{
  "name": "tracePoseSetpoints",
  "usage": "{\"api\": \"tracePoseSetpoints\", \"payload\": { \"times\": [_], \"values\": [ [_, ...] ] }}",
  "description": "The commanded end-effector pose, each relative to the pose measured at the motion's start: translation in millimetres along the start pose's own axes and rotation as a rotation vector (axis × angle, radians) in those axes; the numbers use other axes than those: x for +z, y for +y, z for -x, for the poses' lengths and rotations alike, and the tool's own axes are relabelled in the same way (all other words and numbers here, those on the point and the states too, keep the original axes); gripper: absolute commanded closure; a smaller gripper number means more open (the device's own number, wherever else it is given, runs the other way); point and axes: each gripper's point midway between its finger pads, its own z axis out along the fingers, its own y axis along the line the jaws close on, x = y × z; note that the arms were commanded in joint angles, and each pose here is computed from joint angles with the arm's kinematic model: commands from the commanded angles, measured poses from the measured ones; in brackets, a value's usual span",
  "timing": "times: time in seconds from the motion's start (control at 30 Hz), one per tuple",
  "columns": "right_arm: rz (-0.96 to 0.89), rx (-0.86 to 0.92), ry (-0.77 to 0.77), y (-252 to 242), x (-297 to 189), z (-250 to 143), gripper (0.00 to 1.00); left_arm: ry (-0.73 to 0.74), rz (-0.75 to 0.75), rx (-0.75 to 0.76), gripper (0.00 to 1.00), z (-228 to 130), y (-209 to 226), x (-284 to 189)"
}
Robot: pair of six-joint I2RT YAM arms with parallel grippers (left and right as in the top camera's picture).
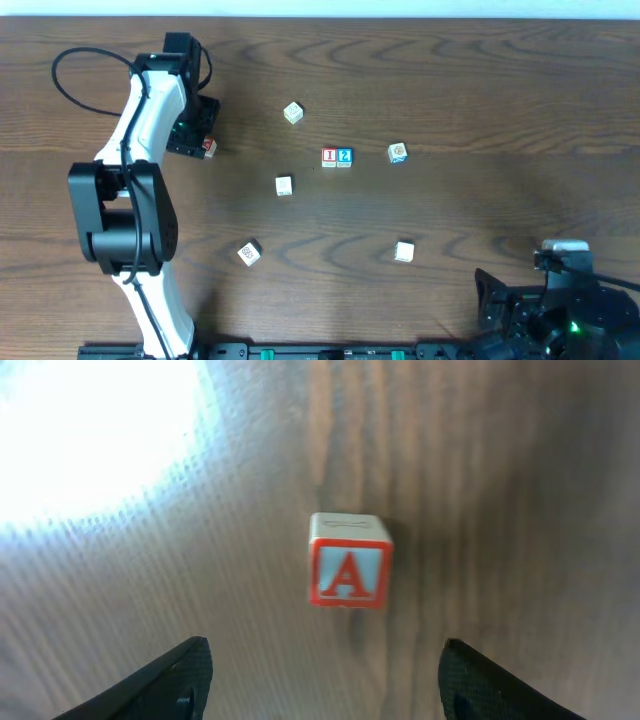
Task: Spell out Ai2
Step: 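Lower the left gripper and close it on the red 'A' block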
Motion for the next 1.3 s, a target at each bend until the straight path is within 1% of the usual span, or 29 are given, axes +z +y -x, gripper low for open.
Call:
{"api": "tracePoseSetpoints", "payload": {
  "times": [0.0, 0.23, 0.7, 0.9, 1.27],
  "values": [
    [0.004, 0.003, -0.002, 1, 0, 0, 0.01, 0.034, 0.019, -0.040, 0.26, -3, 0, 5],
    [0.004, 0.003, -0.002, 1, 0, 0, 0.01, 0.009, 0.008, -0.038, 0.25, 2, -6, 13],
    [0.004, 0.003, -0.002, 1, 0, 0, 0.01, -0.019, 0.051, -0.005, 0.25, 8, -3, 31],
    [0.004, 0.003, -0.002, 0, 0, 0, 0.01, -0.049, 0.044, 0.011, 0.25, 15, -5, 33],
    [0.004, 0.003, -0.002, 0, 0, 0, 0.01, -0.045, 0.049, 0.004, 0.24, 17, -4, 36]
  ]
}}
